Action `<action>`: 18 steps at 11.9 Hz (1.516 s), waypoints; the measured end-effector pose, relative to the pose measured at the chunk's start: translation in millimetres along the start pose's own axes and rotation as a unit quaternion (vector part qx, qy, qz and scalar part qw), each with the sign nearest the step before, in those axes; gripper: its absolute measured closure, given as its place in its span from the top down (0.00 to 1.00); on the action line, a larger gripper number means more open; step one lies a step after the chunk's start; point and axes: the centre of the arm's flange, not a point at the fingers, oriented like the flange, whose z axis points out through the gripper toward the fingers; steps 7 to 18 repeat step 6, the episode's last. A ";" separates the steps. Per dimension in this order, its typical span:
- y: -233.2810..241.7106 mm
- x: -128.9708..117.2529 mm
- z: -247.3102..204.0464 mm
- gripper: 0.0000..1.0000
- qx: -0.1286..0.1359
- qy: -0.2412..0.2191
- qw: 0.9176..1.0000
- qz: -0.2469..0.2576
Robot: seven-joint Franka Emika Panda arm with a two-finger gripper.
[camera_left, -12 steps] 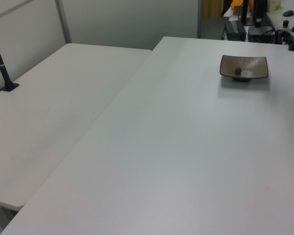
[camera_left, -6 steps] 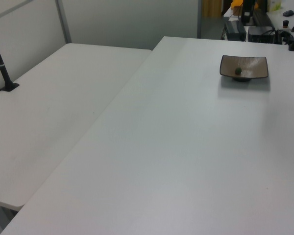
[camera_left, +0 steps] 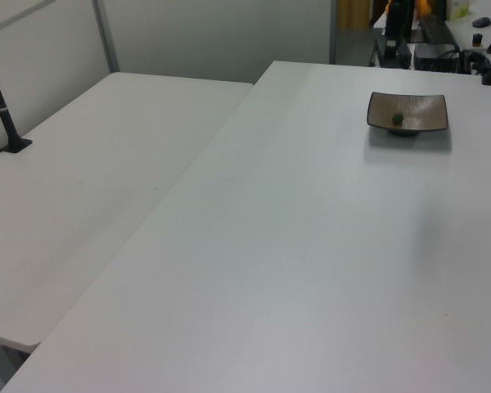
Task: Strawberries on a ceramic plate
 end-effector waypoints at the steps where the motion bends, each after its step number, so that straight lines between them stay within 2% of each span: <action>1: -9.0 4.2 5.1 1.00 0.000 0.007 1.000 -0.005; 6: -7.6 19.3 30.9 1.00 -0.001 0.008 1.000 -0.006; 18: -7.6 19.3 30.9 1.00 -0.001 0.008 1.000 -0.006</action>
